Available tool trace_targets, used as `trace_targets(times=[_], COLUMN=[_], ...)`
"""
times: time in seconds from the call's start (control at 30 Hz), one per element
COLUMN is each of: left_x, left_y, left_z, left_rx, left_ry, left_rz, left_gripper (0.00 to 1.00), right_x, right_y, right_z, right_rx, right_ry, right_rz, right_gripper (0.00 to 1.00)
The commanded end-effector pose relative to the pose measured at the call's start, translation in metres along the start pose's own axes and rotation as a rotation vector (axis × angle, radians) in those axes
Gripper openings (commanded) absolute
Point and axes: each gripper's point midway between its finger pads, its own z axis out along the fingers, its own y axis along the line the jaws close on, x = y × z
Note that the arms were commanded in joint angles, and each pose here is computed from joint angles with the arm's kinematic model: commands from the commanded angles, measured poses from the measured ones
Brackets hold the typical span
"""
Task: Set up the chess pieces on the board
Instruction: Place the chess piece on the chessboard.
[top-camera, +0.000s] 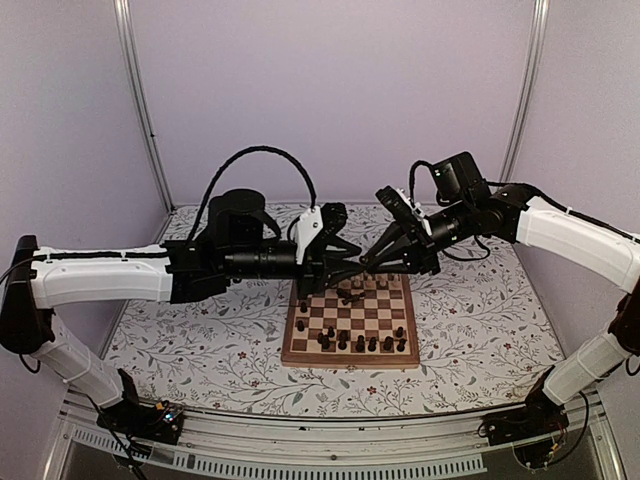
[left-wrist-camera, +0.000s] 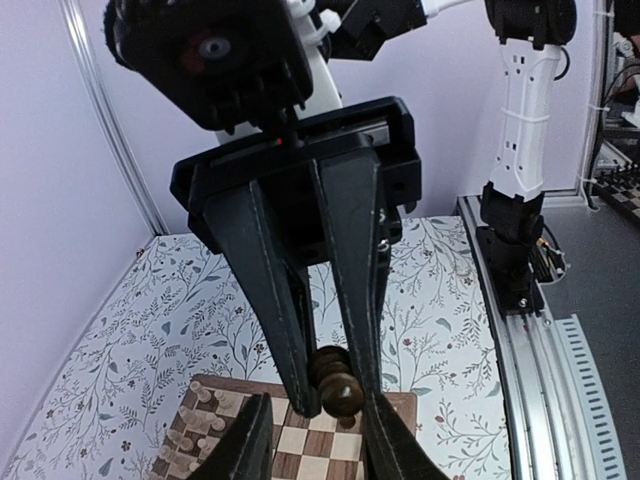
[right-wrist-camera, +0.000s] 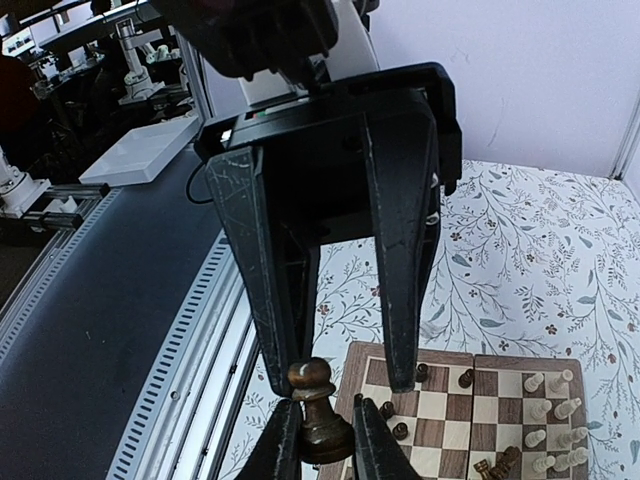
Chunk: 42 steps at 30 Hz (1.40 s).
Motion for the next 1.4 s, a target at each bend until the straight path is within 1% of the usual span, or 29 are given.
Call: trace_targets(times=[0.0, 0.17, 0.3, 0.47, 0.63, 1.0, 1.23, 1.27, 1.37], left_x=[-0.010, -0.011, -0.012, -0.014, -0.013, -0.009, -0.004, -0.004, -0.003], left_y=[-0.010, -0.011, -0.011, -0.011, -0.010, -0.005, -0.004, -0.003, 0.003], left_z=[0.004, 0.005, 0.004, 0.004, 0.006, 0.012, 0.018, 0.018, 0.021], left_rx=[0.051, 0.058, 0.063, 0.061, 0.059, 0.038, 0.042, 0.038, 0.018], left_ry=[-0.015, -0.019, -0.024, -0.033, -0.032, -0.025, -0.003, 0.000, 0.022], left_rz=[-0.011, -0.018, -0.026, -0.028, -0.030, -0.057, -0.075, -0.077, -0.088], left_gripper=[0.33, 0.29, 0.32, 0.32, 0.26, 0.24, 0.18, 0.18, 0.16], right_x=[0.002, 0.005, 0.006, 0.007, 0.008, 0.007, 0.011, 0.013, 0.018], right_y=[0.003, 0.001, 0.000, 0.000, 0.000, -0.003, -0.005, -0.006, -0.011], right_z=[0.000, 0.000, -0.001, -0.001, 0.000, 0.000, 0.001, 0.000, -0.001], right_rx=[-0.008, 0.003, 0.014, 0.015, 0.015, 0.023, 0.038, 0.043, 0.083], right_ry=[0.002, 0.011, 0.017, 0.018, 0.020, 0.020, 0.031, 0.037, 0.063], right_rz=[0.009, 0.003, -0.002, -0.002, 0.001, 0.013, 0.013, 0.013, 0.005], right_gripper=[0.16, 0.17, 0.17, 0.17, 0.17, 0.17, 0.18, 0.19, 0.29])
